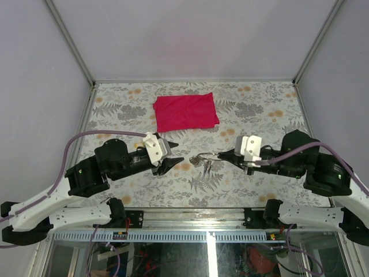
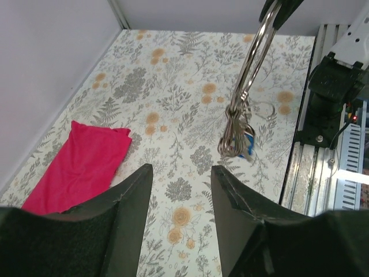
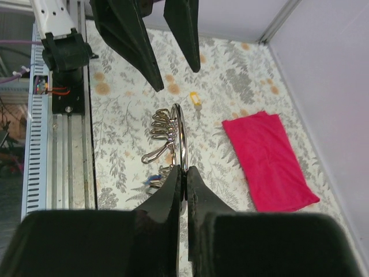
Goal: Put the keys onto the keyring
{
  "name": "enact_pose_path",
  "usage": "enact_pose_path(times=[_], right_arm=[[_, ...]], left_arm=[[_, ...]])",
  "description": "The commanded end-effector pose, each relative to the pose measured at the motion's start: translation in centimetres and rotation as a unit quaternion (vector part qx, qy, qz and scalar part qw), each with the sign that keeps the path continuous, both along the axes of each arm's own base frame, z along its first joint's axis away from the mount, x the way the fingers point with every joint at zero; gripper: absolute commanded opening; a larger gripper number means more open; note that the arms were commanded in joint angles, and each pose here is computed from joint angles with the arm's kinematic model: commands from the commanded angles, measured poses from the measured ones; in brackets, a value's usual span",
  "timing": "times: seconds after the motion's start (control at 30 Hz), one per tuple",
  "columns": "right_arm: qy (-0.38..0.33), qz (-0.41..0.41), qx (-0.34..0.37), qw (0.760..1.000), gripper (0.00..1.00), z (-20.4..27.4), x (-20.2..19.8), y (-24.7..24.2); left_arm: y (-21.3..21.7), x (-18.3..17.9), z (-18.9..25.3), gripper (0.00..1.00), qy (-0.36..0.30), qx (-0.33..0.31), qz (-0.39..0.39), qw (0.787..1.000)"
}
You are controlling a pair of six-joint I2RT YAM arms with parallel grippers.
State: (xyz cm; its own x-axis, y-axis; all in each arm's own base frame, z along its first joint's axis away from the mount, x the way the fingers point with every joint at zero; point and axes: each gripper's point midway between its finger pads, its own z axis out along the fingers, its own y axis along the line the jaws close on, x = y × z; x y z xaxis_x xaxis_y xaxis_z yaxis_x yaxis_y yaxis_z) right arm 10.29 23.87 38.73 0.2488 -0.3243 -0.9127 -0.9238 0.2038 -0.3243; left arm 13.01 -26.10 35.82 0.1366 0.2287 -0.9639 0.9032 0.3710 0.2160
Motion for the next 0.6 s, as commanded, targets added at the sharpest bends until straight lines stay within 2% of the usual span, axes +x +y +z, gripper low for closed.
enact_pose_path(times=[0.0, 0.23, 0.57], right_arm=[[-0.063, 0.008, 0.070, 0.996, 0.00, 4.4, 0.0, -0.1], [-0.104, 0.006, 0.143, 0.984, 0.00, 6.5, -0.1, -0.5], [-0.101, 0.007, 0.220, 0.970, 0.00, 9.2, -0.8, -1.2]], left_arm=[[-0.1, -0.6, 3.5, 0.47, -0.017, -0.081, -0.010, 0.996], [-0.3, -1.1, 4.0, 0.47, -0.008, -0.120, -0.020, 0.993], [-1.4, -3.5, 6.3, 0.47, -0.004, -0.210, -0.091, 0.973]])
